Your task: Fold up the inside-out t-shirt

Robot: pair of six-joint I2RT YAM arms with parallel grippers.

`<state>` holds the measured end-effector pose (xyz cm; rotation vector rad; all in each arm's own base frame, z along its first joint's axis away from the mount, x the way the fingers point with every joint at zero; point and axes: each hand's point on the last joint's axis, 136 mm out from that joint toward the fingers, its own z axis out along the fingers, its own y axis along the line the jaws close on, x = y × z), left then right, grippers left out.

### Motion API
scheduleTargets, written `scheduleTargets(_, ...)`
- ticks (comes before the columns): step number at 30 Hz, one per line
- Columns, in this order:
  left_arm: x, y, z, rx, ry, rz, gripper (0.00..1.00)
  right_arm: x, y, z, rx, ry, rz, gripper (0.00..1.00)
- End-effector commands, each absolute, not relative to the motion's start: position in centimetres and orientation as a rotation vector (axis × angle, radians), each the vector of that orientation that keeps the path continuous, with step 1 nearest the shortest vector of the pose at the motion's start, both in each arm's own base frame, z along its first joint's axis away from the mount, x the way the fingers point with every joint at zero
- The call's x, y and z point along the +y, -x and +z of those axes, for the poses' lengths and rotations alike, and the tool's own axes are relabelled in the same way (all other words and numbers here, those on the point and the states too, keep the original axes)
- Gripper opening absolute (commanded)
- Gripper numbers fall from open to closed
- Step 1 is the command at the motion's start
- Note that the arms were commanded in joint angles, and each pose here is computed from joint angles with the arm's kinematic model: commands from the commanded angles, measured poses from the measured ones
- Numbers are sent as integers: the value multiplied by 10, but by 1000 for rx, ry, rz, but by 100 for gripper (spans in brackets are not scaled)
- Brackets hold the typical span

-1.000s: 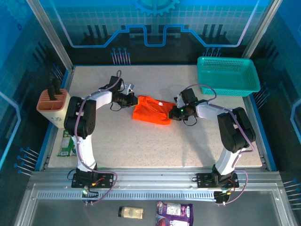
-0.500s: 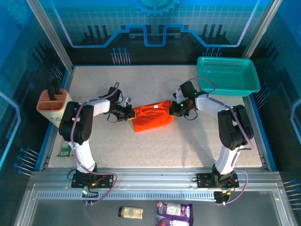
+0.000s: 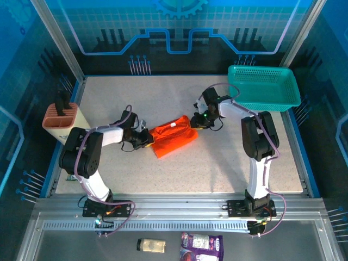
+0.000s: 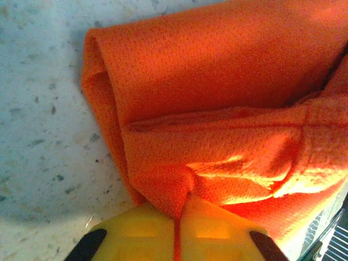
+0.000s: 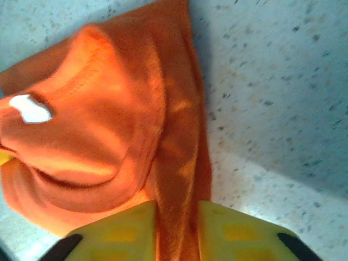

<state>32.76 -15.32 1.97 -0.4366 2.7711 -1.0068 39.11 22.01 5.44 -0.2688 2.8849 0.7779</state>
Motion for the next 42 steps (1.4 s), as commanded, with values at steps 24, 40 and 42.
scheduleTargets(24,-152,-401,69,2818,152,-984,50,319,-280,72,2953,275,1082,46)
scheduleTargets(40,-203,-333,43,2810,229,-1343,50,216,-379,55,2918,-47,887,51)
scheduleTargets(42,-214,-320,44,2803,236,-1365,49,204,-384,62,2904,-68,863,51)
